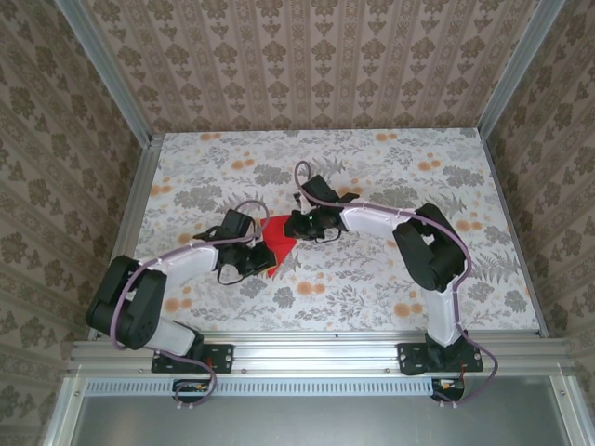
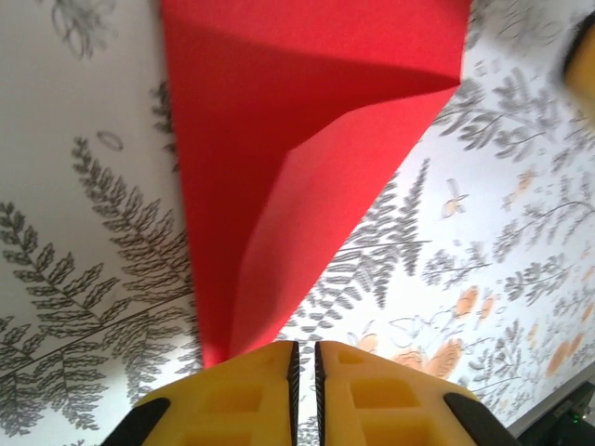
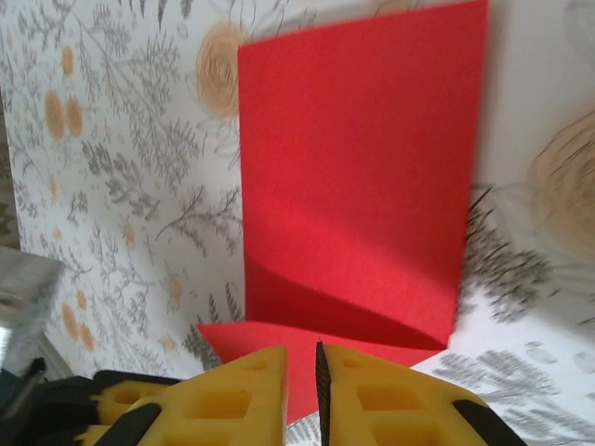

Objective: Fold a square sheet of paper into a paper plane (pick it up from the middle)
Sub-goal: Third fold the triangle at the center of the table.

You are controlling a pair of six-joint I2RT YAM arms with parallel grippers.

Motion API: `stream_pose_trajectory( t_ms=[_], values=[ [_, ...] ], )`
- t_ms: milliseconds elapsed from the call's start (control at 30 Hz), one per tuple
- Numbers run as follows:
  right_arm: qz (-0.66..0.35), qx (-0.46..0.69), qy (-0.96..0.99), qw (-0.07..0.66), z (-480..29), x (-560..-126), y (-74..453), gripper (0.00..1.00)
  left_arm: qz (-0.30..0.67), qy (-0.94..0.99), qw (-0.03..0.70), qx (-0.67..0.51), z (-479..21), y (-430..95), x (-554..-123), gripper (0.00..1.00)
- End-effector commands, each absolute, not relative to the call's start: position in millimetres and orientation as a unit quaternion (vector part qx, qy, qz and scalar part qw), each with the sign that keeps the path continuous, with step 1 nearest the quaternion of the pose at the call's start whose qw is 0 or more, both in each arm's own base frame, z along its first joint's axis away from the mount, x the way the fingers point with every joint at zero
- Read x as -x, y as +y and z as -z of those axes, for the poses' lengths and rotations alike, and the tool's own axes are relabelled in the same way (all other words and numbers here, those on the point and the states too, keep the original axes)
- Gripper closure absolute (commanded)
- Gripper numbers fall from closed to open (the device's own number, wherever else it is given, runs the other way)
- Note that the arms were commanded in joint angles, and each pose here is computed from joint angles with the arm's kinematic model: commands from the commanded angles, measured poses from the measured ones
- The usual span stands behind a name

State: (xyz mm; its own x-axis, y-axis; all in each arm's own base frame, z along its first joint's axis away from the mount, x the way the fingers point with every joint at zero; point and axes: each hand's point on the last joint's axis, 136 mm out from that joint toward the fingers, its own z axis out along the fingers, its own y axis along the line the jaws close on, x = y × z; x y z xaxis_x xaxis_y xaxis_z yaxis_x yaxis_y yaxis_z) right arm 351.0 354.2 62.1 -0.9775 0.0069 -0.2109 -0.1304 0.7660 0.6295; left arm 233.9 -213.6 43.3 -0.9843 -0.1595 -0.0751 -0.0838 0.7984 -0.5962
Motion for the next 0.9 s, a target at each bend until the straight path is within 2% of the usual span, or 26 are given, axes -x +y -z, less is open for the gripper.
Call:
stream_pose_trajectory(
  t_ms=[0, 200, 433, 767, 867],
  values=[
    [-0.361, 0.019, 0.929, 0.073, -47.5, -345.6, 366.0, 0.82, 0.304, 0.946, 0.086, 0.065, -55.0, -209.2, -247.9, 0.83],
    [-0.353, 0.004, 0.934, 0.046, -32.7, -346.2, 369.1, 0.82, 0.292, 0.947, 0.105, 0.083, -51.3, -200.2, -259.2, 0.76],
    [-0.309, 0.0, 0.95, 0.047, -31.0, -355.1, 358.7, 0.81, 0.291, 0.94, 0.156, 0.088, -61.8, -183.3, -281.8, 0.67],
    [-0.283, -0.013, 0.954, 0.097, -54.8, -386.1, 354.0, 0.81, 0.289, 0.94, 0.166, 0.07, -65.8, -174.8, -271.1, 0.4],
    [-0.279, -0.012, 0.954, 0.112, -66.3, -388.2, 350.8, 0.78, 0.287, 0.941, 0.163, 0.071, -64.2, -172.9, -267.1, 0.37]
  ],
)
